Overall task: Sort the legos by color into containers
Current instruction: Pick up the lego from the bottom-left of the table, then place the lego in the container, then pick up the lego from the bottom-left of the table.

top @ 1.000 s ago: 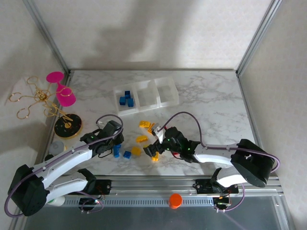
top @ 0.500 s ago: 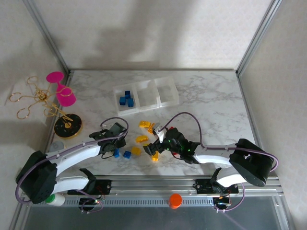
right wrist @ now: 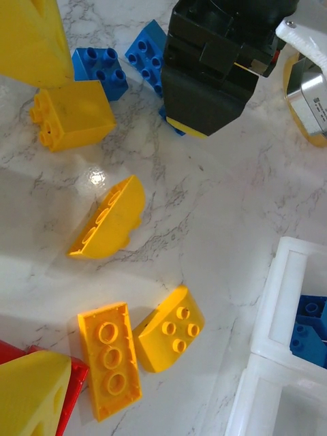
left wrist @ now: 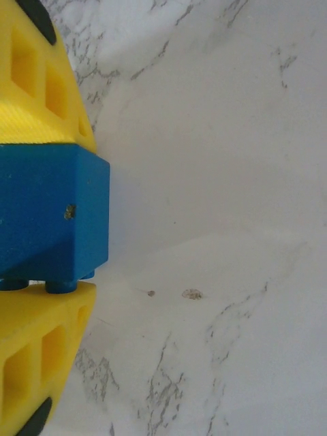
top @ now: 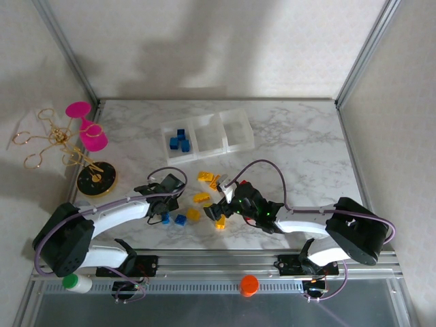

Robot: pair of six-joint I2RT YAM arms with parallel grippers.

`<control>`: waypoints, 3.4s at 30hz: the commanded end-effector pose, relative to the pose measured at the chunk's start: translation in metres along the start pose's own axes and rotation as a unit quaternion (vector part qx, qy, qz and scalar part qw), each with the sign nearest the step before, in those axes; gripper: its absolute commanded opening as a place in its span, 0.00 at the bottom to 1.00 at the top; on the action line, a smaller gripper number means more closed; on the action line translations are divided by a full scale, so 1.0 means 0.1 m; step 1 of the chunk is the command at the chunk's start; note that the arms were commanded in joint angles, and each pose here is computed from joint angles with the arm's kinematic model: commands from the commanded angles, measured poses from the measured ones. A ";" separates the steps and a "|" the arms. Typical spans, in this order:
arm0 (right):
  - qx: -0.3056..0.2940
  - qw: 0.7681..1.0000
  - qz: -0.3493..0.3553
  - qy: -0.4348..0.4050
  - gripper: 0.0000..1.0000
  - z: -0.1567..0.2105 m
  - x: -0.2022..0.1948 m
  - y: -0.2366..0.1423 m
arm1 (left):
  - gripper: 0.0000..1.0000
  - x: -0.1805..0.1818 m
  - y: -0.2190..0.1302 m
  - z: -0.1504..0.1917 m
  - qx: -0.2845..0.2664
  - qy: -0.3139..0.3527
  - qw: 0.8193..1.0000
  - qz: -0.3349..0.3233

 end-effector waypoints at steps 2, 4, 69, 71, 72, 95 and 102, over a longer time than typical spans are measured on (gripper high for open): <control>-0.013 1.000 0.007 -0.005 0.99 -0.09 0.02 0.00 | 0.41 -0.04 -0.07 -0.10 -0.022 0.009 1.000 -0.005; -0.015 1.000 0.015 -0.003 0.99 -0.09 -0.01 -0.01 | 0.40 -0.03 -0.09 -0.11 -0.022 0.009 1.000 -0.004; -0.084 0.987 0.118 0.065 0.99 -0.52 -0.90 -0.15 | 0.55 -1.16 0.07 -2.08 -0.089 0.040 0.995 -0.001; -0.086 0.987 0.117 0.064 0.99 -0.53 -0.89 -0.17 | 0.54 -1.16 -0.04 -2.09 -0.092 0.036 0.995 0.011; -0.087 0.987 0.117 0.064 0.99 -0.53 -0.89 -0.18 | 0.54 -1.16 -0.10 -2.08 -0.094 0.032 0.995 0.020; -0.011 1.000 -0.001 0.025 0.99 -0.23 -0.22 -0.25 | 0.56 -0.22 -0.71 -0.75 -0.074 -0.009 0.995 0.059; 0.002 0.999 -0.043 -0.012 0.99 -0.10 0.09 -0.15 | 0.56 -0.04 -0.66 -0.37 -0.046 -0.026 0.997 0.057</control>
Point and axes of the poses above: each hand's point on the last joint's axis, 136 mm out from that joint toward the fingers, its own y axis out along the fingers, its own x axis along the line the jaws close on, z = x × y, the point moved 2 cm from there along -y, back along the fingers, and after that the axes turned 3 degrees about -y, right-handed, at the moved point
